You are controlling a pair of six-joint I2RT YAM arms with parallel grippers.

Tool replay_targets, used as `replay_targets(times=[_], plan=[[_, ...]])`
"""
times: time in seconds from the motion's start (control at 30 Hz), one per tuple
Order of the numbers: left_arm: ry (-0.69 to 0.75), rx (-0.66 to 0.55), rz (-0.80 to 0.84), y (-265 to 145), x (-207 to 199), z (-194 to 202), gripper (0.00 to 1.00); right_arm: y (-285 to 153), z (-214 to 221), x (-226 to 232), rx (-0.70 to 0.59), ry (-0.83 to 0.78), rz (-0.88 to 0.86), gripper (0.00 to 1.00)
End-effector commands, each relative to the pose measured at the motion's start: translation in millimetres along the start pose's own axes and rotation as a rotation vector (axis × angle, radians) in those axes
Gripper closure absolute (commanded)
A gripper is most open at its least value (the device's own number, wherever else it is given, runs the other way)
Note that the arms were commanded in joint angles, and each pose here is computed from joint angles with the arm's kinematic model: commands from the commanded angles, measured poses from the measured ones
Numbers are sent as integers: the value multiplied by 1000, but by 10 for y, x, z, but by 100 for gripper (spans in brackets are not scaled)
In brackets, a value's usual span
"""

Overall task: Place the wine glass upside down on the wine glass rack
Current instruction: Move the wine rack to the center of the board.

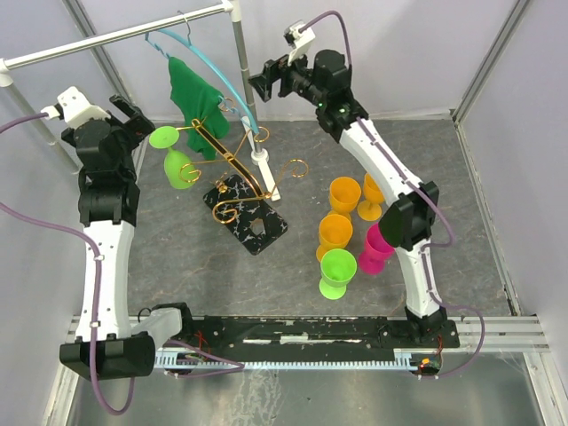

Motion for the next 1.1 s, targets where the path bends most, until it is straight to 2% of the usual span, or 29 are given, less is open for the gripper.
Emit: replay_targets(times=[0.0, 0.3, 0.47, 0.57, 0.87, 0.97, 1.07], plan=[[-1, -37, 48, 52, -26, -7, 1, 140, -200, -12, -128, -79, 62, 0], [16, -18, 48, 76, 47, 127, 1, 390, 54, 13, -171, -88, 86, 0], [23, 11, 61, 49, 98, 227, 1, 341, 143, 93, -115, -97, 91, 0], [23, 32, 67, 65, 112, 290, 1, 124, 32, 122, -45, -131, 149, 0], [18, 33, 69, 234, 75, 337, 1, -901, -391, 154, 317, -144, 288, 0], [16, 48, 68, 276, 61, 363, 1, -1184, -497, 274, 352, -96, 236, 0], [4, 55, 68, 259, 83, 396, 1, -1376, -547, 465, 371, -66, 101, 1]])
Point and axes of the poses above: each gripper's point midway between its finger pads, its own y axis out along the fingers, its own x axis along the line the jaws close on, z = x × y, the point moved 10 cm from there along -y, back along the fingers, and after that the axes turned 13 degrees about -y, right-handed, at the moved point
